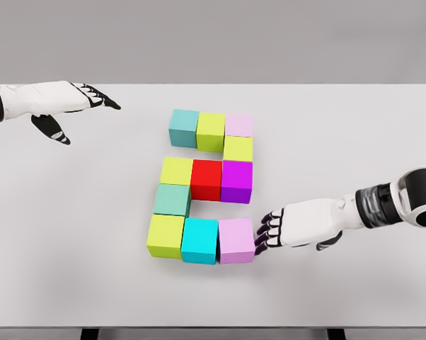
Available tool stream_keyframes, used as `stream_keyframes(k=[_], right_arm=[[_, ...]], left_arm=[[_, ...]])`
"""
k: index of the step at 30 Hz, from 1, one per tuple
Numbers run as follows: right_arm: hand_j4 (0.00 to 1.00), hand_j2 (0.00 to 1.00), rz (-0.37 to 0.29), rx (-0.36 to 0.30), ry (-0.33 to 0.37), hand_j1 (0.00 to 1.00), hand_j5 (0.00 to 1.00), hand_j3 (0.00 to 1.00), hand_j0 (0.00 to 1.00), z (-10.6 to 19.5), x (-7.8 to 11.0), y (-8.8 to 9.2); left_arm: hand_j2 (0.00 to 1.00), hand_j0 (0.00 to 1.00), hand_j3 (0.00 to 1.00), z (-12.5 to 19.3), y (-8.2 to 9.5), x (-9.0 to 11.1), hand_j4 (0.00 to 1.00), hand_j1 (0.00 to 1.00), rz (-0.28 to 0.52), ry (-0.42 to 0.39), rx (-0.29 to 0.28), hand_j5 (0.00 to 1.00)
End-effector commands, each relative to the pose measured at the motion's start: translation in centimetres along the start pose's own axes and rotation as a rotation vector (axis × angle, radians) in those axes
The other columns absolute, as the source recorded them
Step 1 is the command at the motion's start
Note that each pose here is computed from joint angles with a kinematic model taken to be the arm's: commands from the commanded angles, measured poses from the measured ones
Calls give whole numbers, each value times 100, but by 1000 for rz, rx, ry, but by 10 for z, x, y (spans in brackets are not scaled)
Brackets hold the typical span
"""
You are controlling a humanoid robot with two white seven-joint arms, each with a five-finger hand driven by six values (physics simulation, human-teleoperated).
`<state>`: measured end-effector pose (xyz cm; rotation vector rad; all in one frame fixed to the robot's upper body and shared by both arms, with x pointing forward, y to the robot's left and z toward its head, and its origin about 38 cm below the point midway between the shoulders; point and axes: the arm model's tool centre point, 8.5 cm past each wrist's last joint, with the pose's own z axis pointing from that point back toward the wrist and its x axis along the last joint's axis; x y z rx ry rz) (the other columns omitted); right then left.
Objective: Assemble the squares on the desktop into the number 2
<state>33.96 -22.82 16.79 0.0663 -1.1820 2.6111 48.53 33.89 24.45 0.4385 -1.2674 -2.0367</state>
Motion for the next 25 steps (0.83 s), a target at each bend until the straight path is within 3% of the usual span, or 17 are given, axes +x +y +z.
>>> stream_keyframes(k=[1,4,17,23,25], right_arm=[[100,100,-4,-4,-2,100,100,100,100,0,0,-1],[100,100,1,-7,-1,100,100,100,100,0,0,-3],[100,100,-8,-10,-4,100,100,100,100,1,-1,-4],[100,100,3,-44,86,100,100,100,100,32,-15,-13],[100,100,-19,-128,230,100,100,100,100,85,-37,-23]], left_arm=[[100,100,100,0,0,0,100,100,5,0,3,100],[100,100,100,-8,-13,5,100,100,32,-22,-9,100],[100,100,100,-6,-13,4,100,100,32,-19,-9,100],[100,100,100,-6,-13,4,100,100,32,-19,-9,100],[100,100,100,-6,-13,4,100,100,32,-19,-9,100]])
